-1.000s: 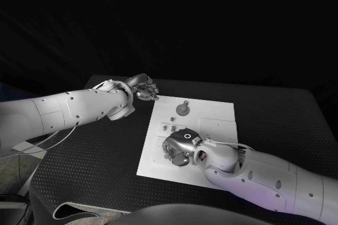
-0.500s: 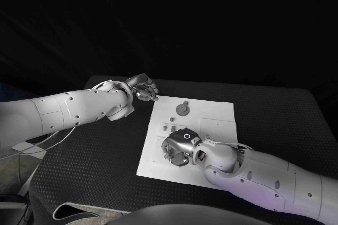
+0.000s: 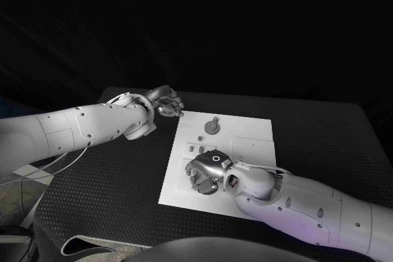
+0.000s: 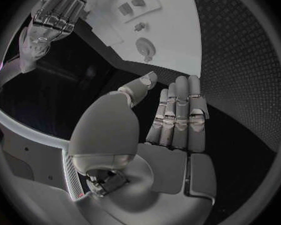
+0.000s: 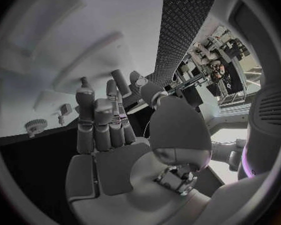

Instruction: Assemble the parts on the task board

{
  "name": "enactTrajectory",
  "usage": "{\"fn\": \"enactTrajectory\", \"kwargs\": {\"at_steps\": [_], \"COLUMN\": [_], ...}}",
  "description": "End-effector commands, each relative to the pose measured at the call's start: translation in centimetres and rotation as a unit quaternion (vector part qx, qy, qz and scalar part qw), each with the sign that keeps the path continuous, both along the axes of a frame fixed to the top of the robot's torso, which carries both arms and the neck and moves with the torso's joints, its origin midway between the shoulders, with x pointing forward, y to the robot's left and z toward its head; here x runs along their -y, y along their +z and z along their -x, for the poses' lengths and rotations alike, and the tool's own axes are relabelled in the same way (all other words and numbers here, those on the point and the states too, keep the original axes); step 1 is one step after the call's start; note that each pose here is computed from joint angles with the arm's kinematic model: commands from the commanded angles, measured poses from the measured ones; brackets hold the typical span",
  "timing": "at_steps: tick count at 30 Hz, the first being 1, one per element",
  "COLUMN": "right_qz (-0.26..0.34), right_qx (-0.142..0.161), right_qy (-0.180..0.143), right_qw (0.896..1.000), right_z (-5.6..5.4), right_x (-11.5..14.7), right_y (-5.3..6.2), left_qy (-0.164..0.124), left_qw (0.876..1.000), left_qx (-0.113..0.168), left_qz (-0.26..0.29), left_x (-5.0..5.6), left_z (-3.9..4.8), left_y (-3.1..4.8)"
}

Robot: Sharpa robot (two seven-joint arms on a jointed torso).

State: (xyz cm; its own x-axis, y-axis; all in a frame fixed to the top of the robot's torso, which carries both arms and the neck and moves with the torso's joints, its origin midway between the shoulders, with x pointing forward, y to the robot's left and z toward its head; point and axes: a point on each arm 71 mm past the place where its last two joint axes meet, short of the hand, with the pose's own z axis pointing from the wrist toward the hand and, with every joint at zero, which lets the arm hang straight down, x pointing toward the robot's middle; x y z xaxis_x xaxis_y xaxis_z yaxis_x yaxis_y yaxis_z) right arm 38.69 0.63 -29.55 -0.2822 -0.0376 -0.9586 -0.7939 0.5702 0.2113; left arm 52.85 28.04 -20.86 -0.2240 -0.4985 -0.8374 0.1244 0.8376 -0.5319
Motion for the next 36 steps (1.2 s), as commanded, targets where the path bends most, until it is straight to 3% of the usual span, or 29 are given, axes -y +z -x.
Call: {"fn": "enactTrajectory", "kwargs": {"at_steps": [1,14,19,27,29,32,36], "right_qz": [-0.005,-0.027,-0.038,-0.099,-0.126,-0.154,-0.16], "right_qx": [-0.007,0.005,0.018,0.046,0.053,0.049,0.028], "right_qy": [0.003,-0.009,-0.018,-0.035,-0.049,-0.075,-0.115], "right_qw": [1.0,1.0,0.999,0.993,0.989,0.984,0.98], "right_z": [0.1,0.0,-0.6,-1.2,-2.2,-3.1,-5.1], "right_x": [0.0,1.0,1.9,3.5,3.9,5.6,8.2], "right_y": [0.0,0.4,1.6,5.2,6.9,8.5,9.8], "left_qy": [-0.002,-0.002,0.001,0.005,0.006,0.008,0.007], "left_qw": [1.0,1.0,1.0,1.0,1.0,1.0,1.0], "left_qx": [0.0,0.0,0.0,0.0,0.001,0.001,0.002], "left_qz": [0.003,0.002,0.001,-0.001,-0.001,-0.001,-0.001], "left_x": [0.2,0.0,-0.2,-0.6,-0.7,-0.7,-0.7], "left_z": [-0.02,-0.06,-0.09,-0.22,-0.23,-0.27,-0.32], "left_y": [0.08,0.06,0.07,0.03,0.03,0.03,0.02]}}
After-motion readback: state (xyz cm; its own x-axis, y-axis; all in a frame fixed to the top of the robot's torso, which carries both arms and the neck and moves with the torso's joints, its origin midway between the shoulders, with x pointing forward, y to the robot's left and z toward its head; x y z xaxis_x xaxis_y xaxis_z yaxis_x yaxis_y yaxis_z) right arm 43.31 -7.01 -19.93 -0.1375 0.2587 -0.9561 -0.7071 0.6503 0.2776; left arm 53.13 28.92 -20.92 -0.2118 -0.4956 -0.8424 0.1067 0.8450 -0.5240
